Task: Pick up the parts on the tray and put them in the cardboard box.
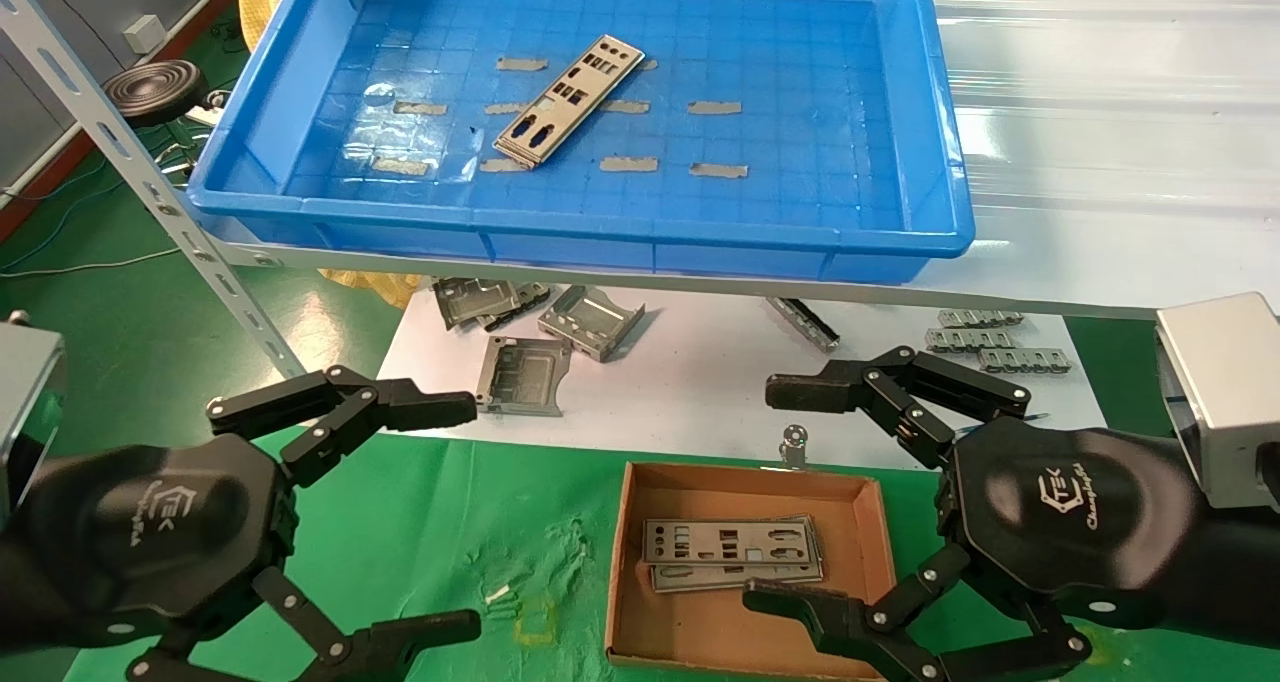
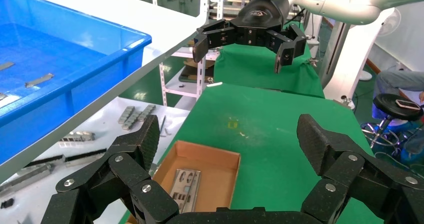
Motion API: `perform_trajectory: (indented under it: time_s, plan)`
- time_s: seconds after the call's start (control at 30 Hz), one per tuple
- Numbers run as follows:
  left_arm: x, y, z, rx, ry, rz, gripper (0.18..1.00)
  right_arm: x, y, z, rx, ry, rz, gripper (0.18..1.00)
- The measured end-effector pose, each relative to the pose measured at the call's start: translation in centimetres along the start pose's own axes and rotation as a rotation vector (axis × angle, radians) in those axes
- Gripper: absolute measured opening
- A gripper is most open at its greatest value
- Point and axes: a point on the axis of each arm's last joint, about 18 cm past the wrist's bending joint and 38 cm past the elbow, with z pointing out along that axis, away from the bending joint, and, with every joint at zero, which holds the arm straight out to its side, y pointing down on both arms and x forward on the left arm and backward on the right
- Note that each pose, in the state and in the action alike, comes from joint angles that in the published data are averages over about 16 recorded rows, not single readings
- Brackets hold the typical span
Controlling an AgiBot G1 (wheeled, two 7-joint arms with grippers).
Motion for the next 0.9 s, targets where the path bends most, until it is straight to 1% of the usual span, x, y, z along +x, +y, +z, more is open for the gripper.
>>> perform_trajectory:
  time_s: [0.9]
  plan:
    - [0.00, 0.00, 0.00, 0.000, 0.000, 0.000, 1.001, 0.00, 0.00, 0.00, 0.000, 0.000, 0.000, 1.000]
